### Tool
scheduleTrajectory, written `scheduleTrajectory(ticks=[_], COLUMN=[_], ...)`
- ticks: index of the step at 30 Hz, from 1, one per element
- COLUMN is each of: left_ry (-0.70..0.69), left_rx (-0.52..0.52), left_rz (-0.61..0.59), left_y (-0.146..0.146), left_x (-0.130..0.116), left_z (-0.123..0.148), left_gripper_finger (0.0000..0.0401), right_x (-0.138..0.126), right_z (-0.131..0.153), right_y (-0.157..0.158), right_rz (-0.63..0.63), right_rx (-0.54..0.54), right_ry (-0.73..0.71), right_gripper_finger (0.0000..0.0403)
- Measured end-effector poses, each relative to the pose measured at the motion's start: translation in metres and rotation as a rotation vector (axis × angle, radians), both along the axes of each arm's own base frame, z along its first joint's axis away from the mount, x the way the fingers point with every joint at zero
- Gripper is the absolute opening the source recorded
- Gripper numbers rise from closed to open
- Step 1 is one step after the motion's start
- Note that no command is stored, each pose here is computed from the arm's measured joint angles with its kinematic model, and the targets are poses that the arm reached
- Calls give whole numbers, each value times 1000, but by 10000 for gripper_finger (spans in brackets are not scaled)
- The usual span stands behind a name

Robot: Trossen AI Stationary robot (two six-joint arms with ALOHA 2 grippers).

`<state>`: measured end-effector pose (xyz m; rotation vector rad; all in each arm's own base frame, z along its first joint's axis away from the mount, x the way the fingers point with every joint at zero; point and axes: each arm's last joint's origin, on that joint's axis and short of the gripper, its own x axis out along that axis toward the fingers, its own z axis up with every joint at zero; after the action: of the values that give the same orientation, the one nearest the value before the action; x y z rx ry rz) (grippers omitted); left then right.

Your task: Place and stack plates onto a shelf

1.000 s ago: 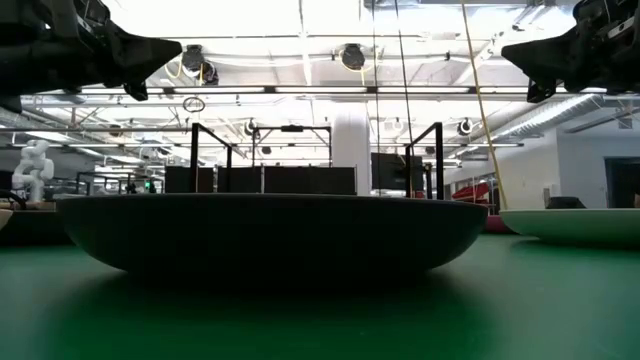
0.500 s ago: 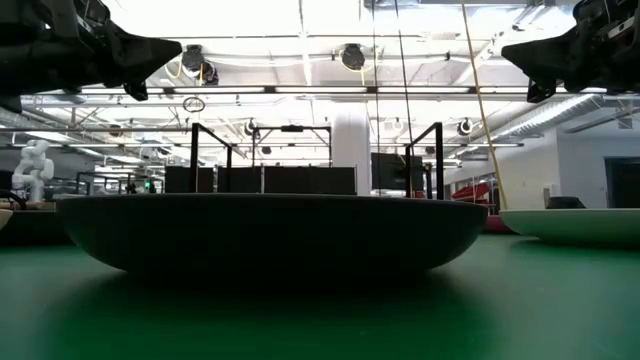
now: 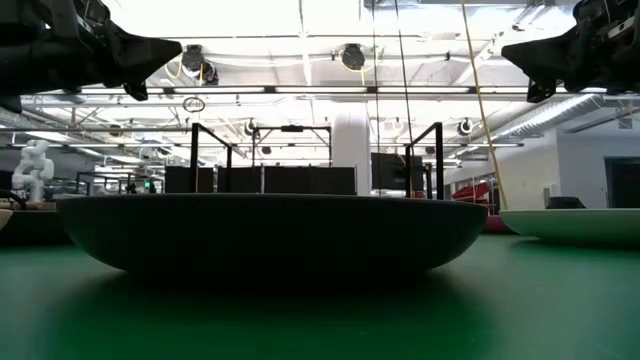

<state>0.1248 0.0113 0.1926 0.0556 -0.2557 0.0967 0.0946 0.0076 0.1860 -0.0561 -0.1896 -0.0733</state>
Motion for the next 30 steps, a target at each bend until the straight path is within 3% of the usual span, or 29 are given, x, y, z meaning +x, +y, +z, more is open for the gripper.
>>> scheduleTrajectory(ticks=[17, 30], left_ry=[0, 0], left_rx=[0, 0], left_rz=[0, 0], left_y=[0, 0], left_x=[0, 0], left_z=[0, 0], left_gripper_finger=[4, 4], right_x=[0, -3], right_z=[1, 11], right_y=[0, 0], right_rz=[-2, -1], right_rx=[2, 12], right_ry=[-8, -115], right_gripper_finger=[2, 2])
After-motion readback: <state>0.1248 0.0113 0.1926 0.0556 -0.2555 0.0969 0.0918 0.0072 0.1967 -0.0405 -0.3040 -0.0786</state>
